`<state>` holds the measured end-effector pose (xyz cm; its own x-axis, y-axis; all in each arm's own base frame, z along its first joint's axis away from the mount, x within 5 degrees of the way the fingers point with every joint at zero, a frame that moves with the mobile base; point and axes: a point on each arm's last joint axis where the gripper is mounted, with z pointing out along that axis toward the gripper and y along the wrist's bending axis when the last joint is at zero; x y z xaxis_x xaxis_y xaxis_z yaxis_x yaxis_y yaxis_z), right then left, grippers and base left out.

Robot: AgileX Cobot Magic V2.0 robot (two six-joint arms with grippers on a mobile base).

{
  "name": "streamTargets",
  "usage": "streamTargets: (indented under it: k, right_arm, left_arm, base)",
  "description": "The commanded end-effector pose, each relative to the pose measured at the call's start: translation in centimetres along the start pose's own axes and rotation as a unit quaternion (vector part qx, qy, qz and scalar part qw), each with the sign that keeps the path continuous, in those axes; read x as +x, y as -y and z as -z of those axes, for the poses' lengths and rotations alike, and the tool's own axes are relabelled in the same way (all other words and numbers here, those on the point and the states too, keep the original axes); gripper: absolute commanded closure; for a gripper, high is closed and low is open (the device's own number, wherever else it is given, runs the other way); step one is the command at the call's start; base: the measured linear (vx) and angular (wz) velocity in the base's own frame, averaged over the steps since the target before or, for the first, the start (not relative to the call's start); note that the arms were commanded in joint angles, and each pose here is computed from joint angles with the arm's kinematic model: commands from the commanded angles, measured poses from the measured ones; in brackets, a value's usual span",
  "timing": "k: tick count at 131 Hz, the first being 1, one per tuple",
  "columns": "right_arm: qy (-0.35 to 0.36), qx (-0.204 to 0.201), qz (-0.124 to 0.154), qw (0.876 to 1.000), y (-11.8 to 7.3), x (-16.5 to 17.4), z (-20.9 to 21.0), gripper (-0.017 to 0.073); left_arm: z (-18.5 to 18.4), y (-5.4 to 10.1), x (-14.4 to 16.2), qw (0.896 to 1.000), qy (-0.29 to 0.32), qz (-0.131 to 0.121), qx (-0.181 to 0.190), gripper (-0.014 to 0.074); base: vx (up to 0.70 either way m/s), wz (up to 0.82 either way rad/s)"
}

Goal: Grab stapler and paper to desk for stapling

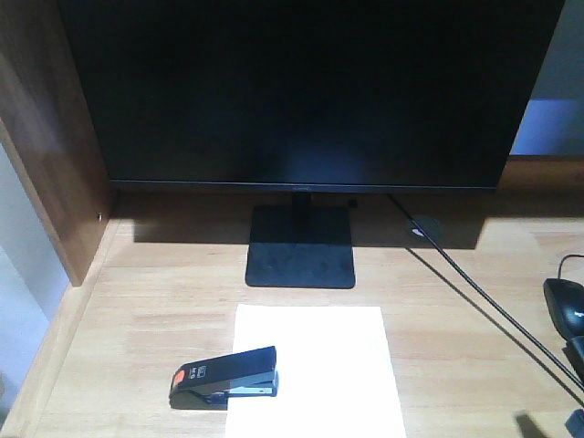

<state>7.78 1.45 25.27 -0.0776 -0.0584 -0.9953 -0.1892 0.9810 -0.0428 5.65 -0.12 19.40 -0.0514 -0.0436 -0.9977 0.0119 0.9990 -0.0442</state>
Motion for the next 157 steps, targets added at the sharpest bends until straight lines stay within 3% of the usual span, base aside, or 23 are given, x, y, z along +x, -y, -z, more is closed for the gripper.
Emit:
streamTargets:
  k: [1, 29, 49, 81, 157]
  right_arm:
    - [0.036, 0.020, 0.004, 0.999, 0.3, -1.4, 0.1, 0.0569]
    - [0.016, 0.075, 0.022, 0.997, 1.2, -0.7, 0.3, 0.0569]
    - [0.037, 0.093, 0.005, 0.995, 1.2, 1.4, 1.0, 0.0569]
    - [0.054, 0.093, 0.000, 0.994, 0.8, 5.6, 1.8, 0.0569]
    - [0.040, 0.094, -0.004, 0.995, 0.8, 5.8, 1.9, 0.0569]
  left_arm:
    - [0.1, 0.0, -0.5, 0.999, 0.043, 0.007, -0.001, 0.0600]
    - [0.1, 0.0, -0.5, 0.999, 0.043, 0.007, -0.001, 0.0600]
    - [0.1, 0.0, -0.5, 0.999, 0.043, 0.007, -0.001, 0.0600]
    - [0.1, 0.0, -0.5, 0.999, 0.043, 0.007, -0.001, 0.0600]
    - [0.1, 0.0, -0.4, 0.999, 0.042, 0.007, -0.001, 0.0600]
  base:
    - [0.00, 0.00]
    - [0.00, 0.00]
    - [0.00, 0.00]
    - [0.00, 0.00]
    - [0.00, 0.00]
